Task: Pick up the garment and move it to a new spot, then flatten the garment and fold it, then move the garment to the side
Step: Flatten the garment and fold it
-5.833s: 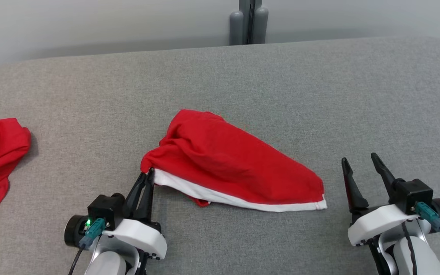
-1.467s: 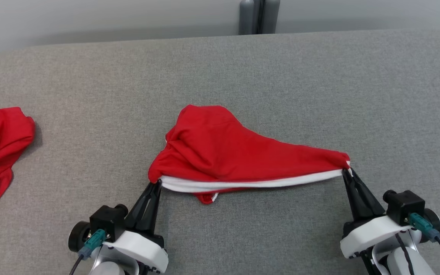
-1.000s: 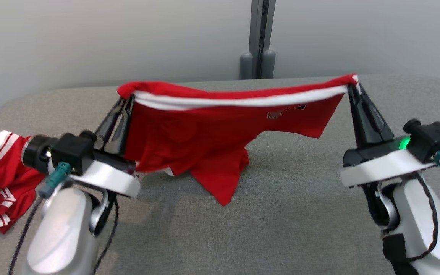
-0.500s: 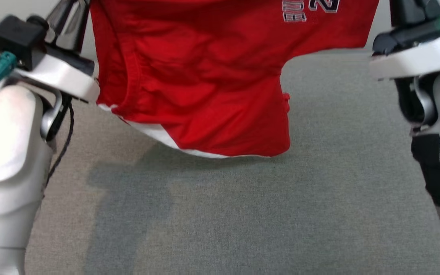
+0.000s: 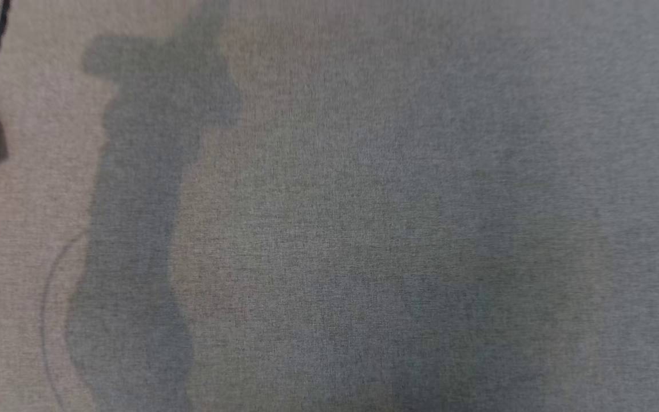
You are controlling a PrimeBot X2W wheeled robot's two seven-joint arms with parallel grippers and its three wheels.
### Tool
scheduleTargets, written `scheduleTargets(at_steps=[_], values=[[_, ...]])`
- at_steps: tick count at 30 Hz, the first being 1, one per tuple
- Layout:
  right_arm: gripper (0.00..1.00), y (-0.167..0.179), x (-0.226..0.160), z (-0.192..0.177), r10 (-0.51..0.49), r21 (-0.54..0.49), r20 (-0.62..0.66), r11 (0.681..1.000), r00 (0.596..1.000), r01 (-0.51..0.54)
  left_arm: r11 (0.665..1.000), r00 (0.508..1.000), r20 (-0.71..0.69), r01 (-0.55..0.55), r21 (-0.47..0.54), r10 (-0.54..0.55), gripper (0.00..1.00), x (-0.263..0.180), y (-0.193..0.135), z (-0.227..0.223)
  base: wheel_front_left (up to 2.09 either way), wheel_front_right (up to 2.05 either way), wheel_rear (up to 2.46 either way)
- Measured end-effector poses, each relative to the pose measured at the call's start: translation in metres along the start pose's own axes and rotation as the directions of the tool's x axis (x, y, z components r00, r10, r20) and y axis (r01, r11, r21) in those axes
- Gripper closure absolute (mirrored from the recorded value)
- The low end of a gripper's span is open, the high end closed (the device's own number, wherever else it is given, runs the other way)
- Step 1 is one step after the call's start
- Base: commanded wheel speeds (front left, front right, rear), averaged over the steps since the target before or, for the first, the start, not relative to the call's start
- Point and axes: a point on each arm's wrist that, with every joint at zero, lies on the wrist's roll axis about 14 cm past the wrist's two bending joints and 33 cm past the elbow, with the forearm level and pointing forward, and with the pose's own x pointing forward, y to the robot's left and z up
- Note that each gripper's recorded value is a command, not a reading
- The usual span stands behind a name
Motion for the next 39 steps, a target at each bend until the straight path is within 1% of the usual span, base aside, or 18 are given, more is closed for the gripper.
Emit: scheduleTargets(at_steps=[3, 5, 7, 9, 11, 13, 15, 17, 21, 24, 25, 26, 29, 30, 32, 35, 39], values=[[1.0, 0.014, -0.015, -0.049, 0.015, 0.04, -0.09, 0.999, 0.996, -0.012, 0.998, 0.994, -0.11, 0.002, -0.068, -0.009, 1.0, -0.015, -0.016, -0.055, 0.0, 0.0, 0.0], [1.0, 0.027, -0.044, -0.092, 0.033, 0.078, -0.193, 0.997, 0.981, -0.018, 0.991, 0.978, -0.206, -0.008, -0.135, -0.021, 1.0, -0.037, -0.032, -0.097, 0.0, 0.0, 0.0], [1.0, 0.034, -0.079, -0.123, 0.032, 0.132, -0.284, 0.991, 0.958, 0.006, 0.98, 0.952, -0.3, -0.009, -0.198, -0.052, 1.0, -0.067, -0.056, -0.132, 0.0, 0.0, 0.0], [1.0, 0.035, -0.11, -0.138, 0.018, 0.174, -0.34, 0.984, 0.94, 0.044, 0.968, 0.921, -0.377, -0.002, -0.253, -0.097, 1.0, -0.098, -0.085, -0.156, 0.0, 0.0, 0.0], [1.0, 0.039, -0.143, -0.152, 0.016, 0.202, -0.401, 0.977, 0.916, 0.072, 0.952, 0.888, -0.443, -0.021, -0.306, -0.123, 1.0, -0.129, -0.106, -0.175, 0.0, 0.0, 0.0], [1.0, 0.044, -0.185, -0.167, 0.014, 0.229, -0.484, 0.967, 0.875, 0.111, 0.939, 0.849, -0.506, -0.034, -0.341, -0.153, 1.0, -0.161, -0.124, -0.189, 0.0, 0.0, 0.0], [1.0, 0.052, -0.224, -0.176, 0.024, 0.245, -0.553, 0.96, 0.833, 0.135, 0.927, 0.815, -0.553, -0.056, -0.371, -0.172, 1.0, -0.189, -0.138, -0.197, 0.0, 0.0, 0.0], [1.0, 0.056, -0.257, -0.179, 0.027, 0.255, -0.608, 0.953, 0.793, 0.163, 0.916, 0.79, -0.582, -0.069, -0.394, -0.191, 1.0, -0.211, -0.15, -0.199, 0.0, 0.0, 0.0], [1.0, 0.064, -0.315, -0.177, 0.027, 0.267, -0.695, 0.937, 0.719, 0.223, 0.897, 0.768, -0.614, -0.126, -0.423, -0.181, 1.0, -0.241, -0.159, -0.193, 0.0, 0.0, 0.0], [1.0, 0.071, -0.347, -0.168, 0.034, 0.273, -0.734, 0.929, 0.678, 0.249, 0.889, 0.751, -0.636, -0.155, -0.431, -0.177, 1.0, -0.265, -0.164, -0.186, 0.0, 0.0, 0.0], [1.0, 0.071, -0.347, -0.168, 0.034, 0.273, -0.734, 0.929, 0.678, 0.249, 0.889, 0.751, -0.636, -0.155, -0.431, -0.177, 1.0, -0.265, -0.164, -0.186, 0.0, 0.0, 0.0], [1.0, 0.074, -0.365, -0.161, 0.033, 0.273, -0.754, 0.924, 0.656, 0.267, 0.887, 0.742, -0.645, -0.159, -0.433, -0.182, 1.0, -0.279, -0.168, -0.179, 0.0, 0.0, 0.0], [1.0, 0.077, -0.386, -0.148, 0.035, 0.27, -0.773, 0.922, 0.633, 0.278, 0.894, 0.73, -0.654, -0.136, -0.427, -0.201, 1.0, -0.302, -0.175, -0.166, 0.0, 0.0, 0.0], [1.0, 0.077, -0.386, -0.148, 0.035, 0.27, -0.773, 0.922, 0.633, 0.278, 0.894, 0.73, -0.654, -0.136, -0.427, -0.201, 1.0, -0.302, -0.175, -0.166, 0.0, 0.0, 0.0], [1.0, 0.081, -0.399, -0.137, 0.037, 0.27, -0.78, 0.92, 0.624, 0.283, 0.892, 0.717, -0.667, -0.145, -0.429, -0.204, 1.0, -0.32, -0.179, -0.159, 0.0, 0.0, 0.0], [1.0, 0.089, -0.423, -0.116, 0.043, 0.278, -0.792, 0.914, 0.61, 0.296, 0.884, 0.702, -0.69, -0.195, -0.425, -0.177, 1.0, -0.353, -0.178, -0.143, 0.0, 0.0, 0.0], [1.0, 0.101, -0.45, -0.096, 0.065, 0.287, -0.802, 0.914, 0.593, 0.287, 0.88, 0.688, -0.707, -0.221, -0.421, -0.165, 1.0, -0.386, -0.181, -0.127, 0.0, 0.0, 0.0]])
